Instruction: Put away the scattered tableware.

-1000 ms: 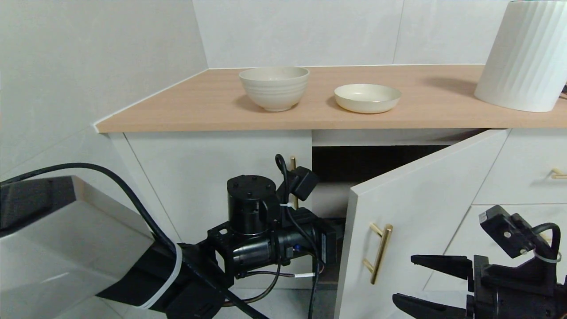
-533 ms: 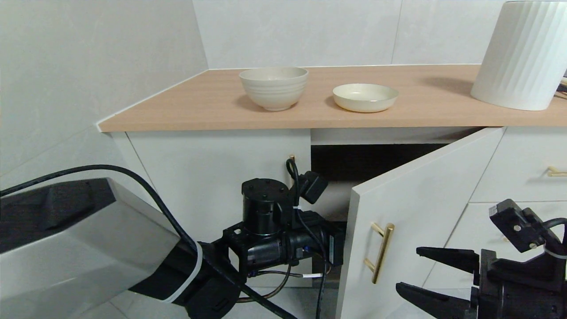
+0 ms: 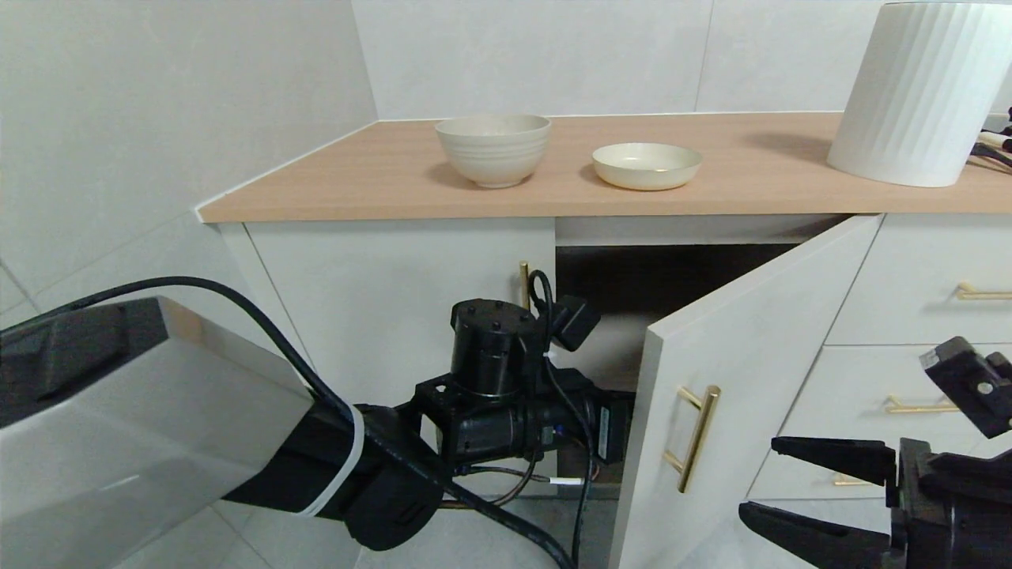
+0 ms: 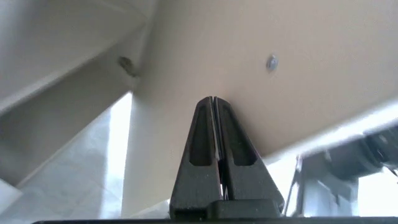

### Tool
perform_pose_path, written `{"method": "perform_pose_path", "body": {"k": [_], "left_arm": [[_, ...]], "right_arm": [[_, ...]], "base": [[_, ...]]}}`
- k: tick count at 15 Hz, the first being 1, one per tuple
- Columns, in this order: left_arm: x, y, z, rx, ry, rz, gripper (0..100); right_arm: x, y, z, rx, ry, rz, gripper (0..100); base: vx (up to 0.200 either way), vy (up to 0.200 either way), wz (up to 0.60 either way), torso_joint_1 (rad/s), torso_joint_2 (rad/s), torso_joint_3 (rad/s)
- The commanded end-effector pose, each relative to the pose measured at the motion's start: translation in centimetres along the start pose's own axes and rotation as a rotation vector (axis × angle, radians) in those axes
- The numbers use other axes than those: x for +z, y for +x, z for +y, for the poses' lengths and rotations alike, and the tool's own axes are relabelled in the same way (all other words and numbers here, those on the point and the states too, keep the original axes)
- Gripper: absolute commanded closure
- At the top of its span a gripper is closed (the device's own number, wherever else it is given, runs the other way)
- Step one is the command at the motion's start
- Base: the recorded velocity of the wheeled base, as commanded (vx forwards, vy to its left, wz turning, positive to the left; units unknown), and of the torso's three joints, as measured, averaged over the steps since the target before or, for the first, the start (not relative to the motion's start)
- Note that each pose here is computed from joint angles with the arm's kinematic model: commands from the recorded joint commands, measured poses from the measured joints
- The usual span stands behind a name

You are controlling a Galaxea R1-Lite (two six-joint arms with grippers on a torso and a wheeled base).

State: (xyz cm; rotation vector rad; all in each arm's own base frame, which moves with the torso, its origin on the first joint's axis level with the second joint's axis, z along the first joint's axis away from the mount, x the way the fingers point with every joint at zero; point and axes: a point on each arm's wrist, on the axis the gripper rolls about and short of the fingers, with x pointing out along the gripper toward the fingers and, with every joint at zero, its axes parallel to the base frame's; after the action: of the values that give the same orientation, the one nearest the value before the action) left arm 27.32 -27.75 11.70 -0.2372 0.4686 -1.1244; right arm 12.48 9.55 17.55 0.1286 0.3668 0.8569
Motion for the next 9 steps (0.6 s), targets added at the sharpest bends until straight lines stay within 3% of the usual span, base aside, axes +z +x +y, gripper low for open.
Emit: {"method": "perform_pose_path", "body": {"k": [1, 3, 6, 9], "left_arm": [[0.6, 0.7, 0.1, -0.006, 0.005, -0.013, 100], [0.5, 1.0, 0.1, -0.007, 0.006, -0.014, 100], [0.4, 1.5, -1.2, 0.002, -0.013, -0.025, 100], [-0.4, 2.6, -4.6, -0.059, 0.002, -0.007, 100]], "right_arm": [[1.0, -1.0, 0.2, -0.006, -0.013, -0.064, 0], [1.5, -1.1, 0.2, -0.016, -0.018, -0.085, 0], [3.0, -1.5, 0.6, -0.023, -0.034, -0.146, 0], [5.1, -2.7, 1.3, -0.024, -0.057, -0.248, 0]], "base": [[0.000, 0.000, 0.00, 0.000, 0.00, 0.000], [0.000, 0.000, 0.00, 0.000, 0.00, 0.000], [0.000, 0.000, 0.00, 0.000, 0.00, 0.000], [0.000, 0.000, 0.00, 0.000, 0.00, 0.000]]}}
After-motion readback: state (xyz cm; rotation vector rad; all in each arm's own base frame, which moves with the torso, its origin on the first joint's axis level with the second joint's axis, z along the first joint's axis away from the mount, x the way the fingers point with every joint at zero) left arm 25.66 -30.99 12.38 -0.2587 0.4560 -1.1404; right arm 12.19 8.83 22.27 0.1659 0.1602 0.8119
